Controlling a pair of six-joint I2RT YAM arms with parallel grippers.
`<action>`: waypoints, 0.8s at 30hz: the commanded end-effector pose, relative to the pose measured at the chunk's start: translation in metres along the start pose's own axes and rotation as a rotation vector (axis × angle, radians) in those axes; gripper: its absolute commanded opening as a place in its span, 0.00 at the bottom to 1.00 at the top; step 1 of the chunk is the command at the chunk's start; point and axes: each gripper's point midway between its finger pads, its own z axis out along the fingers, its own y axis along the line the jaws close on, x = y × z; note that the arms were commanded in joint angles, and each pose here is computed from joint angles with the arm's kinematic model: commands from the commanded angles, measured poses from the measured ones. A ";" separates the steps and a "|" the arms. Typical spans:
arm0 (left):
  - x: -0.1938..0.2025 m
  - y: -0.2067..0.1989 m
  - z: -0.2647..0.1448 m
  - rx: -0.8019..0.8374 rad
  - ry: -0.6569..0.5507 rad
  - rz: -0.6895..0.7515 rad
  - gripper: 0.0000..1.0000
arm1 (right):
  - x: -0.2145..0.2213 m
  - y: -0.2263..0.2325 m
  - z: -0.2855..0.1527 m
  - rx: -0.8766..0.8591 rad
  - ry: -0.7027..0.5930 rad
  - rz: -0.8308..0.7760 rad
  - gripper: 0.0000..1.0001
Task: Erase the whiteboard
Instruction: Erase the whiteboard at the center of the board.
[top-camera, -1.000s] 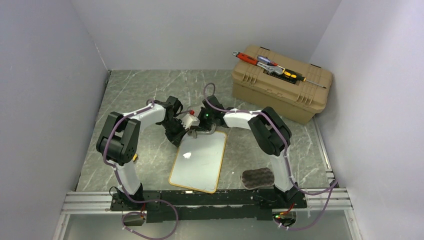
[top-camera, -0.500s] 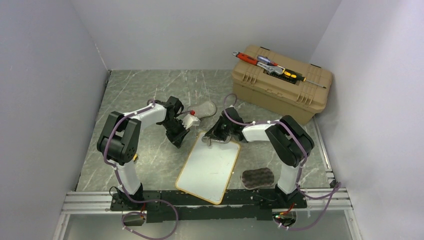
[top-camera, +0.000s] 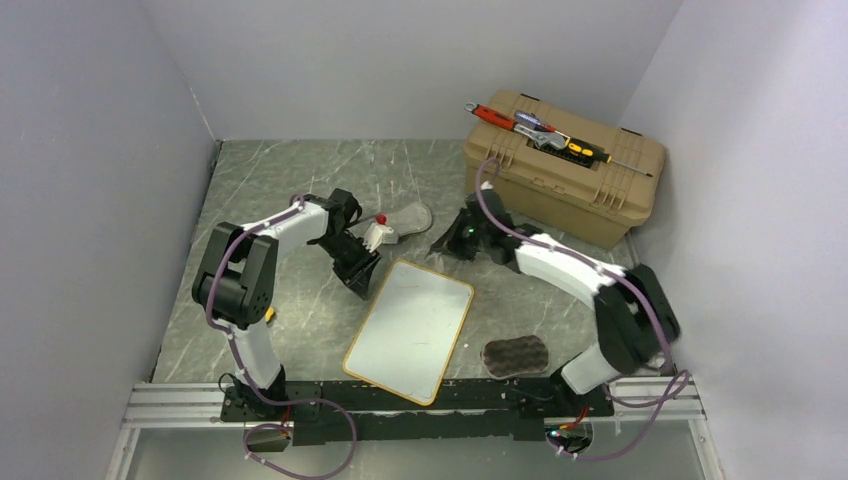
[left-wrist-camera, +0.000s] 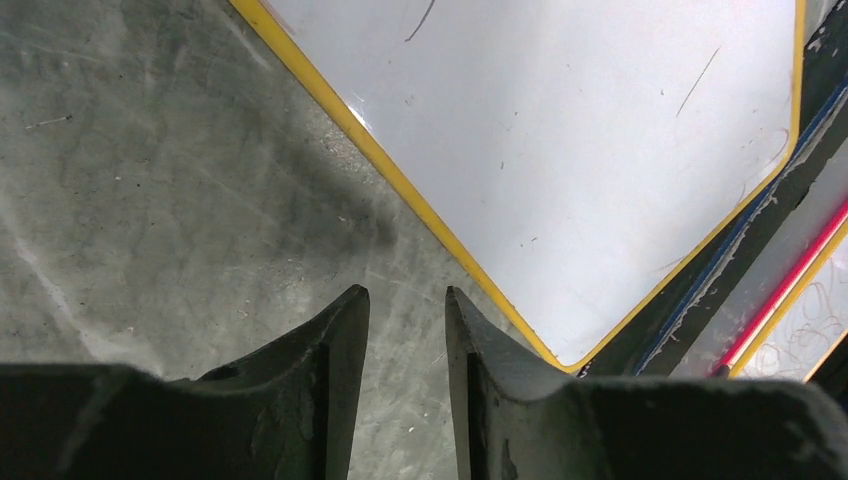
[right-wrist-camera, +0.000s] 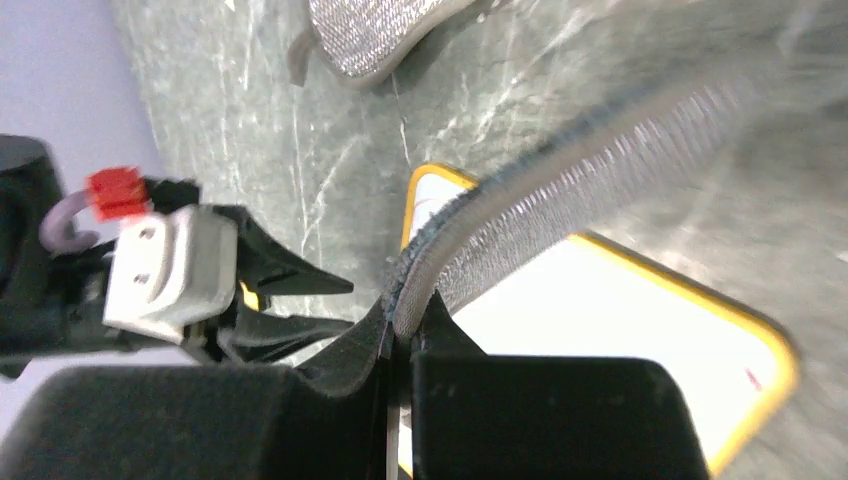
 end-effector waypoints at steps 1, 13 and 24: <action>-0.010 -0.007 0.000 0.055 -0.043 -0.012 0.42 | 0.013 -0.065 -0.047 0.214 -0.006 -0.045 0.00; 0.003 0.007 0.040 0.012 0.056 0.025 0.40 | 0.052 -0.113 -0.055 0.299 0.113 -0.024 0.00; 0.012 0.015 0.056 -0.073 0.154 0.099 0.35 | 0.024 -0.080 -0.012 0.139 0.188 0.028 0.00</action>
